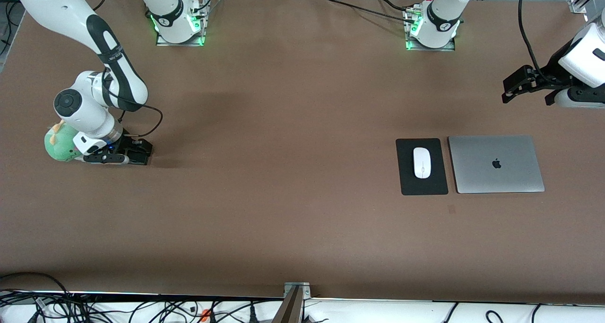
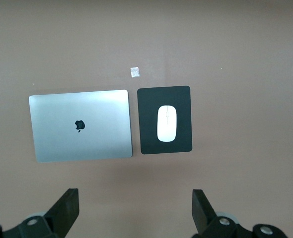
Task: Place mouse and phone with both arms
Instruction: 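Carry the black phone with the right gripper beside the green plush toy, then open the right gripper and raise it away from the phone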
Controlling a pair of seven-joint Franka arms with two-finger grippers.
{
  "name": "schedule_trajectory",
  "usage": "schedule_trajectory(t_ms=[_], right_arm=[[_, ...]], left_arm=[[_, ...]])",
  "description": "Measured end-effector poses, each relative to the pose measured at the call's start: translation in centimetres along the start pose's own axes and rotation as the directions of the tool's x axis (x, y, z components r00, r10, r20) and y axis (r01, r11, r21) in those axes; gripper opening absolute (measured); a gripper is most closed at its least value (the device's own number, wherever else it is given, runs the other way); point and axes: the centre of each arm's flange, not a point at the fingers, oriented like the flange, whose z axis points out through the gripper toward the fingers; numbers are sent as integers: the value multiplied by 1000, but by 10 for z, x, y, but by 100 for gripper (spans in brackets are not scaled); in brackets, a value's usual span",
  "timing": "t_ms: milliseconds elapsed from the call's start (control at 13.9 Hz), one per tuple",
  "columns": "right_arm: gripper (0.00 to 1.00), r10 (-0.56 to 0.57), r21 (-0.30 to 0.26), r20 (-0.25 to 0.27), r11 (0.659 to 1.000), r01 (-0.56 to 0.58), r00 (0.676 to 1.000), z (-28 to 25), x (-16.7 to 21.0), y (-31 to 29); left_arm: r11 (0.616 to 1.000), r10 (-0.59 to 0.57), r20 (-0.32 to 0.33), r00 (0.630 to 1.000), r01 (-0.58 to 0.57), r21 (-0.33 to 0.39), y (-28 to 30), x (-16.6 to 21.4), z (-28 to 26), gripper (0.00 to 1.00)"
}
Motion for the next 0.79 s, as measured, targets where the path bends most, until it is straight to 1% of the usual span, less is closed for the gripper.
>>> schedule_trajectory(t_ms=[144, 288, 504, 792], right_arm=[[100, -1, 2, -21, 1000, 1, 1000, -21, 8, 0], [100, -2, 7, -27, 1000, 2, 1000, -45, 12, -1], [100, -4, 17, -4, 1000, 4, 1000, -90, 26, -1], [100, -6, 33, 50, 999, 5, 999, -186, 48, 2]], left_arm=[[1000, 1, 0, 1000, -1, 0, 0, 0, 0, 100], [1000, 1, 0, 1000, -1, 0, 0, 0, 0, 100], [1000, 1, 0, 1000, -1, 0, 0, 0, 0, 100], [1000, 1, 0, 1000, -1, 0, 0, 0, 0, 100]])
